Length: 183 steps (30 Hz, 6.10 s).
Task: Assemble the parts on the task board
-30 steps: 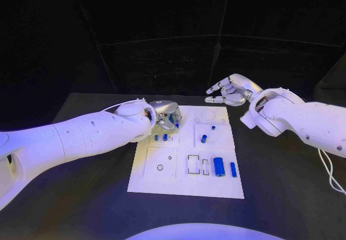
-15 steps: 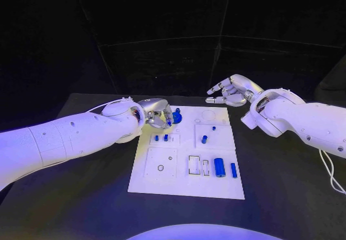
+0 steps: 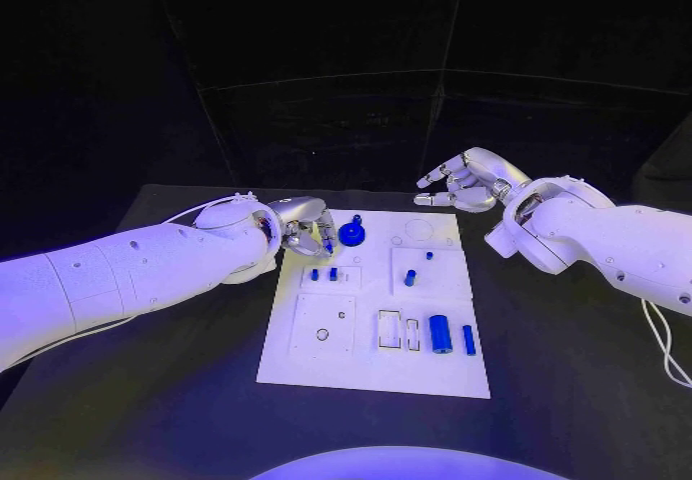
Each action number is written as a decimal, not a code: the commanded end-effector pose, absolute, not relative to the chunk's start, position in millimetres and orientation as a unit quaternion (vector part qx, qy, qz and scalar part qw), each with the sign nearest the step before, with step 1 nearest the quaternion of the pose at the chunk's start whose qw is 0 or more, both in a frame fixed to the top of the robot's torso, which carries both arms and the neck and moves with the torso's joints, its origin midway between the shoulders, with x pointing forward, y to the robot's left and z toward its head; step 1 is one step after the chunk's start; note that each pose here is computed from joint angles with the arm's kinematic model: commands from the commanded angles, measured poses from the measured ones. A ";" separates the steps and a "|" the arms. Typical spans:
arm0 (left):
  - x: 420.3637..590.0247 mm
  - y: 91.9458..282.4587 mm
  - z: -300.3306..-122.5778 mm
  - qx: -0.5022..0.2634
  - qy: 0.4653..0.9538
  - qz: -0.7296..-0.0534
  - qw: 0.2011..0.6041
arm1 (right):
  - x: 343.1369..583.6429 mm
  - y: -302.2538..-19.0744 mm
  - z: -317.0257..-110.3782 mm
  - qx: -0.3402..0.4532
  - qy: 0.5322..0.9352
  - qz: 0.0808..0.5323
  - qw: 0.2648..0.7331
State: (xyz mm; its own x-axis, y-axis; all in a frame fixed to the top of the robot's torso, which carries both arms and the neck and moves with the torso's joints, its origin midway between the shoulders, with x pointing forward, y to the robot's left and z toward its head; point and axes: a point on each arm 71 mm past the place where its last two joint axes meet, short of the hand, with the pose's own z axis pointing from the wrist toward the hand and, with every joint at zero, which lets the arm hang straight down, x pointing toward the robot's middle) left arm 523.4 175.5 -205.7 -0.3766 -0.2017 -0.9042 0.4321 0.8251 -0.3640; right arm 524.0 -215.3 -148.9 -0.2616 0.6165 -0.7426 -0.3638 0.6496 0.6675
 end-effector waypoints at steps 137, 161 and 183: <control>510.8 247.9 -186.1 -0.409 0.552 -0.608 0.398 | 496.6 -186.4 -220.8 -0.191 0.757 0.179 0.599; 513.3 254.6 -187.7 -0.414 0.555 -0.599 0.402 | 493.6 -193.9 -211.2 -0.124 0.738 0.217 0.627; 514.8 256.7 -188.5 -0.416 0.558 -0.595 0.402 | 465.2 -176.4 -171.9 -0.087 0.711 0.300 0.630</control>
State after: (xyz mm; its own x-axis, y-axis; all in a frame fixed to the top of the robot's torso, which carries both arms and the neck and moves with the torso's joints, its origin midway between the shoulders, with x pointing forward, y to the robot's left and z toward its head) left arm 514.6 258.2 -189.8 -0.3201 -0.9466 0.0381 0.0136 -0.0448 -0.9989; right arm 467.1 -180.6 -175.9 -0.1940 0.2065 -0.9590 -0.4967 0.8223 0.2776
